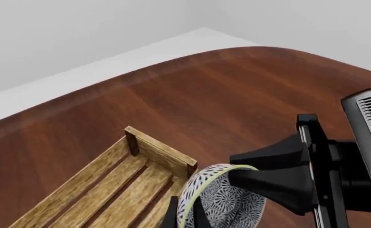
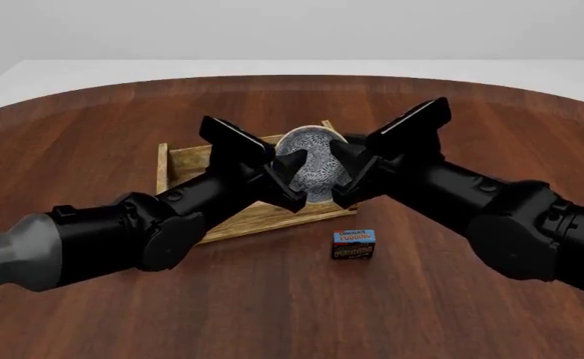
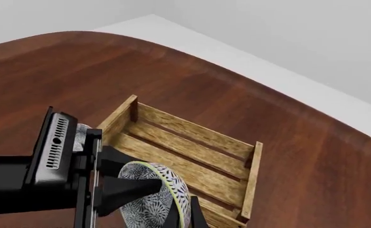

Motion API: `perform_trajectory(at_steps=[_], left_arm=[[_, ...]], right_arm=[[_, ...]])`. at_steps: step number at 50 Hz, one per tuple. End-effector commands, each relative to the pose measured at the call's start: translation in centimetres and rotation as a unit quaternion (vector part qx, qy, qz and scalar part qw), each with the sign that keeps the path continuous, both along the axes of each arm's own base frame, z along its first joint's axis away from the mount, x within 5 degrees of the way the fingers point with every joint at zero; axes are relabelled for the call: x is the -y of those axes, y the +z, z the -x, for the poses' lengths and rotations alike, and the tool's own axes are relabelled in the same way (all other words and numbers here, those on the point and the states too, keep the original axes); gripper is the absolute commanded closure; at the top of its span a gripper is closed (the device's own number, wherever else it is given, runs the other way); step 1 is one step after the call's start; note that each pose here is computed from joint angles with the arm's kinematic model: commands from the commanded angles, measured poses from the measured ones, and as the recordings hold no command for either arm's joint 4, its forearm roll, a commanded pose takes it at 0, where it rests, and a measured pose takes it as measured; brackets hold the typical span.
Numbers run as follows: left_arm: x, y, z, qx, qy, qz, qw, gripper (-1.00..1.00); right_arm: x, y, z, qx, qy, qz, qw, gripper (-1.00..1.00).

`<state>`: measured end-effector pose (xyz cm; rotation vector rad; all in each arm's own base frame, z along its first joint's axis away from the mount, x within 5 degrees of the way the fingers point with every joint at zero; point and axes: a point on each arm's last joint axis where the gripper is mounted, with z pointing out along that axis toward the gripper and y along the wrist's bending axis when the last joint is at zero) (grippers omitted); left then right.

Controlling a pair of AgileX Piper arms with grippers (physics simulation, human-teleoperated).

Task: Stack the right bowl on the left bowl and place them in the tray.

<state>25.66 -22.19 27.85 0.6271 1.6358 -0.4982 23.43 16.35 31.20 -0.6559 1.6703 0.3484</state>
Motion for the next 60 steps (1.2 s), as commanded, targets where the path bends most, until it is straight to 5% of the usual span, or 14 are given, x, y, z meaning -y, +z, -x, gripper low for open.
perform_trajectory(at_steps=[1, 8, 9, 26, 45, 60], left_arm=[[-0.2, -0.1, 0.2, 0.004, -0.006, -0.011, 0.9999, 1.0], [-0.2, 0.0, 0.3, 0.006, -0.006, -0.01, 0.9999, 1.0], [-0.3, -0.1, 0.2, 0.006, -0.005, -0.01, 0.9999, 1.0], [-1.5, -0.1, -0.3, 0.009, 0.013, -0.016, 0.9998, 1.0], [-5.7, 1.5, -0.2, 0.018, 0.064, -0.022, 0.9976, 1.0], [-9.2, 3.8, 1.9, 0.023, 0.098, -0.017, 0.9948, 1.0]], right_arm=[[1.7, 0.8, -0.4, -0.016, -0.037, -0.016, 0.9991, 1.0], [1.7, 0.8, -0.4, -0.016, -0.037, -0.016, 0.9991, 1.0], [1.8, 0.8, -0.4, -0.016, -0.038, -0.016, 0.999, -1.0], [1.9, 1.3, 0.2, -0.013, -0.035, -0.021, 0.9991, -1.0], [2.3, 2.7, 2.0, -0.004, -0.025, -0.035, 0.9991, -1.0], [2.6, 3.1, 2.3, 0.0, -0.025, -0.039, 0.9989, -1.0]])
